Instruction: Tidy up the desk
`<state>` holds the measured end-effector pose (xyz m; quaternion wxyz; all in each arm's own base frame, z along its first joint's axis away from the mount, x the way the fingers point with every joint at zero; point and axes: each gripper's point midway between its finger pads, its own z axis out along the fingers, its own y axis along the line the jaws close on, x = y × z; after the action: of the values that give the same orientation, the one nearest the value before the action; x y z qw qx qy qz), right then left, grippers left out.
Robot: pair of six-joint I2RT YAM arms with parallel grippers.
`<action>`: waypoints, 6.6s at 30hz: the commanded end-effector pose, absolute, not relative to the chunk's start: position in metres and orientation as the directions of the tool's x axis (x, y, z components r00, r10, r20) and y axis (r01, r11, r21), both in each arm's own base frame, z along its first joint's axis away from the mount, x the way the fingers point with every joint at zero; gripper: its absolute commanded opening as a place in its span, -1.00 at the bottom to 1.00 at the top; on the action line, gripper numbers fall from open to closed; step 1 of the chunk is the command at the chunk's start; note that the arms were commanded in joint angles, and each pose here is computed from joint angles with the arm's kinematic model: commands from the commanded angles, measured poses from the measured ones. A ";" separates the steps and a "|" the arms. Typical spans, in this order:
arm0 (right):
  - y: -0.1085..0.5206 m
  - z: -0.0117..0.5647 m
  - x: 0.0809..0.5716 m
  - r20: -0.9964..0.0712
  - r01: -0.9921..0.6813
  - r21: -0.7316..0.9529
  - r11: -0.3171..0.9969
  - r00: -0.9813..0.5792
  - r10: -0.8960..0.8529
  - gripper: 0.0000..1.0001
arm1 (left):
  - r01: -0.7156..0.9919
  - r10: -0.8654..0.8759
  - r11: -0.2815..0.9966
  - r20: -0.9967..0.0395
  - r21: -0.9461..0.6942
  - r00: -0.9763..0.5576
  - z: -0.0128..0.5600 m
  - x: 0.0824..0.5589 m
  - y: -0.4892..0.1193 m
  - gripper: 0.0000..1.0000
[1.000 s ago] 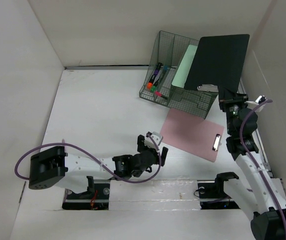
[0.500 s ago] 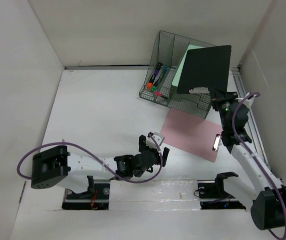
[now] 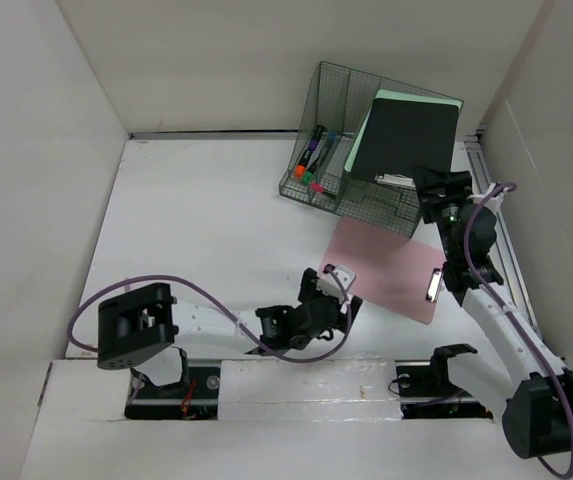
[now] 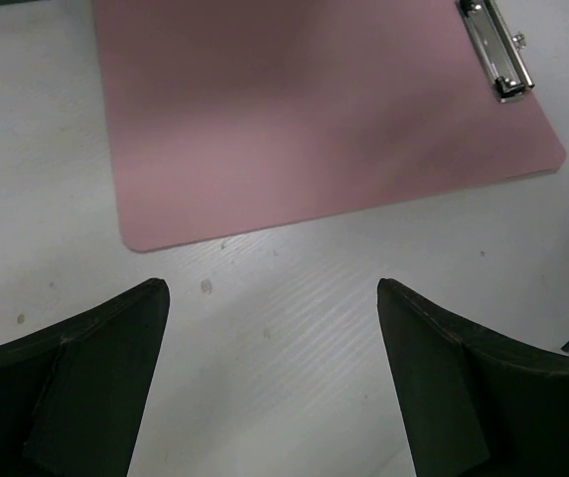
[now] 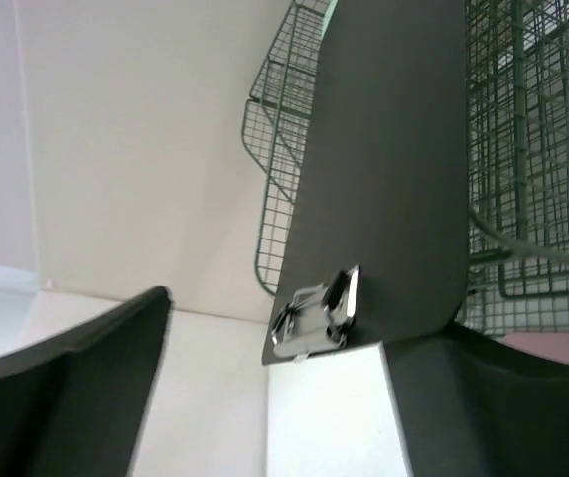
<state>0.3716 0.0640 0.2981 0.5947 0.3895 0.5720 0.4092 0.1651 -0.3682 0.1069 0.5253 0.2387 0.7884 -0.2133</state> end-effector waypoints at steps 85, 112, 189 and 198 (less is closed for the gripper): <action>0.053 0.398 0.237 -0.719 -0.199 0.670 0.715 0.068 0.692 0.15 | 0.769 0.405 0.631 -0.803 -0.101 -0.438 0.036 0.161 -0.430 -0.58; 0.053 0.393 0.236 -0.737 -0.196 0.651 0.733 0.068 0.673 0.16 | 0.935 0.637 0.351 -0.744 0.047 -0.201 -0.001 0.152 -0.452 0.22; 0.125 0.214 0.247 -0.748 -0.230 0.604 0.763 -0.494 0.443 0.57 | 0.800 0.652 0.596 -0.626 0.076 -0.427 -0.028 0.124 -0.352 -0.55; 0.138 0.217 0.247 -0.747 -0.243 0.605 0.758 -0.501 0.436 0.57 | 0.783 0.584 0.619 -0.703 0.062 -0.406 0.011 0.132 -0.357 -1.00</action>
<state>0.2388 0.1348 0.1933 0.4615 0.0647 0.8186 0.3358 0.1347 -0.3971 0.0250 0.3816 0.3910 0.8126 -0.2030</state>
